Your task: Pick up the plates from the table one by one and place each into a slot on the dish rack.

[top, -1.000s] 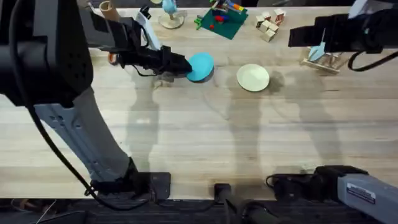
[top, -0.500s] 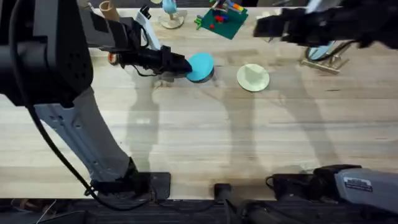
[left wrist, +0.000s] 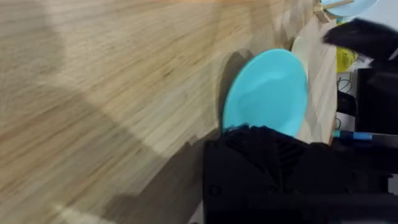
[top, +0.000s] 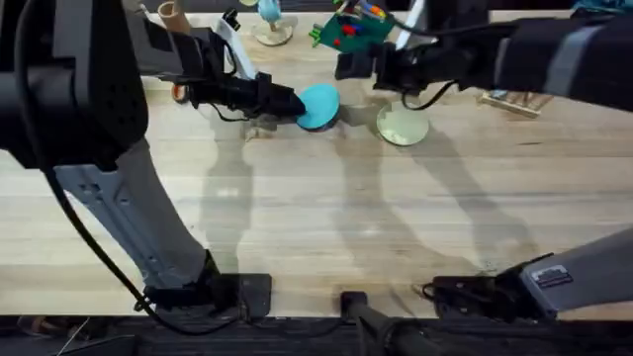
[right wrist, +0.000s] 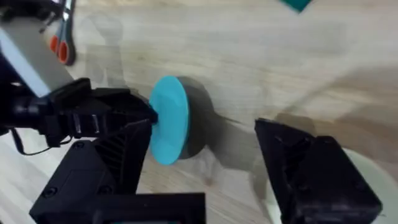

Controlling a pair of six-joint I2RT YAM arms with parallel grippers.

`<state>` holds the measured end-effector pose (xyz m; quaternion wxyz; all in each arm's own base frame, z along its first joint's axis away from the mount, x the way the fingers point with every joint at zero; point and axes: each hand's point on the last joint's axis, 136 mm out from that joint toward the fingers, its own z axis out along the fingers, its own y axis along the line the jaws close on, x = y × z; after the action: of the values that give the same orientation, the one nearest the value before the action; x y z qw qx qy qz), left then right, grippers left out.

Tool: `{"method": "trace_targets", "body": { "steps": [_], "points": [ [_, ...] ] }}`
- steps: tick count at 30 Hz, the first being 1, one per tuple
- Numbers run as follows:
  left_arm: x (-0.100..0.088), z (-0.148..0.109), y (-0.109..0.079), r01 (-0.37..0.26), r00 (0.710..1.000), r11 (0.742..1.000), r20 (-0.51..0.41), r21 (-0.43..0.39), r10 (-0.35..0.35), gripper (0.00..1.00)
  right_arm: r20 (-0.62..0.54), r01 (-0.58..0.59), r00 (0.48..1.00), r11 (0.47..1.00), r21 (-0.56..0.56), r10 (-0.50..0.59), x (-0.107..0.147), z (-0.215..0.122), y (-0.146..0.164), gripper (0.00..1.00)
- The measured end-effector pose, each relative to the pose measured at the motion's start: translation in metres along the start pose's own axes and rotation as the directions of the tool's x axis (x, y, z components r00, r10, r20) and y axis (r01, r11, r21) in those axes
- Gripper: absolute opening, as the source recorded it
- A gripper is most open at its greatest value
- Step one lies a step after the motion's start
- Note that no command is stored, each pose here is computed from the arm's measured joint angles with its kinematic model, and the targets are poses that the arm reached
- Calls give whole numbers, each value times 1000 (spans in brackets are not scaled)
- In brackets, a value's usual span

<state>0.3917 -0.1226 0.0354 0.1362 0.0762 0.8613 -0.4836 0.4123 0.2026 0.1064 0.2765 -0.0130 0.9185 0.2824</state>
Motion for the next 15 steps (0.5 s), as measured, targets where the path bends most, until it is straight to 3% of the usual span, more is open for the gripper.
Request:
{"method": "trace_targets", "body": {
  "steps": [8, 15],
  "points": [
    [1, 0, 0, 4, 1000, 1000, -2, 1, -4, 41, -91, -62, 994, 998, -22, 60, 31, 28, 14, 982],
    [2, 0, -1, 13, 1000, 1000, -7, 5, -13, 41, -81, -74, 994, 995, -68, 69, 34, 42, 30, 943]
  ]
}}
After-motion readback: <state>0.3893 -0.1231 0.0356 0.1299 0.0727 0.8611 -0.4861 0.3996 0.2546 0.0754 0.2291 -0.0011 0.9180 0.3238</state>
